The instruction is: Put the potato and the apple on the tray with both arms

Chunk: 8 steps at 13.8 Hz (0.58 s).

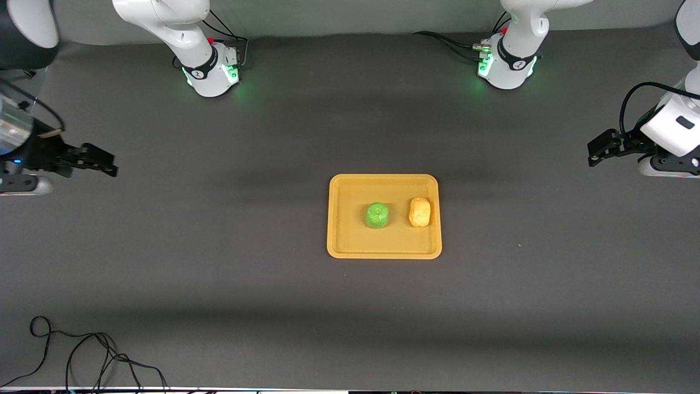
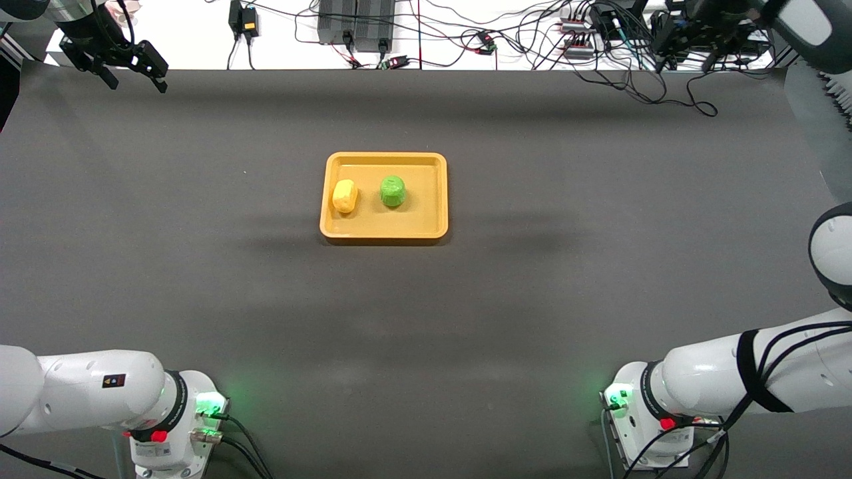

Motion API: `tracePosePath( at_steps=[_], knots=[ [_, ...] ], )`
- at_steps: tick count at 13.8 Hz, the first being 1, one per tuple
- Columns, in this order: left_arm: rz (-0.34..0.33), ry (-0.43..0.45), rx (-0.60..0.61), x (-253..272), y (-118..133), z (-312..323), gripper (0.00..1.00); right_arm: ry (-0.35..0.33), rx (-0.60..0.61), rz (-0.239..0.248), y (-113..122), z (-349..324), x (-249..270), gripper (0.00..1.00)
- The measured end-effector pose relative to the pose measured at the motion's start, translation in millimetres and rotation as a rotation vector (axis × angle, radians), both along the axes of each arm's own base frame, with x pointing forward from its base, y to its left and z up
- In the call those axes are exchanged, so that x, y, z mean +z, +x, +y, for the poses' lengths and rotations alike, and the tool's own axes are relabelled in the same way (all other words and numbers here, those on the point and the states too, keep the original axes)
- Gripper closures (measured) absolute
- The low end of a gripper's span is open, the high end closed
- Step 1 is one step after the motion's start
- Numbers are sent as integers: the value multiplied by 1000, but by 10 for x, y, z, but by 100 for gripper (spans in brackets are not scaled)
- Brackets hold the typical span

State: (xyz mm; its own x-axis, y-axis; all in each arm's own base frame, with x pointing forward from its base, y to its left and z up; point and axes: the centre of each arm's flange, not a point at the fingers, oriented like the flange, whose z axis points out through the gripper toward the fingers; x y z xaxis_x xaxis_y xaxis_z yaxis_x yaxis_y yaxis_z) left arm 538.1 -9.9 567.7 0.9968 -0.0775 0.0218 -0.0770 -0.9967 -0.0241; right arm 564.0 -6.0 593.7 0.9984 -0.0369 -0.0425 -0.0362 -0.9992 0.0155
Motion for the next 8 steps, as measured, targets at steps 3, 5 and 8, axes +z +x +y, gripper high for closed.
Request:
tracePosePath(
  at_steps=[3,5,8],
  knots=[
    [1,0,-8,-5,-2,-47,0,0,-13,9,-47,-145,-29,0],
    [2,0,-10,-12,-3,-62,0,1,-12,15,-106,-142,-42,0],
    [3,0,-10,-15,-3,-61,0,1,-7,13,-120,-111,-28,0]
  ],
)
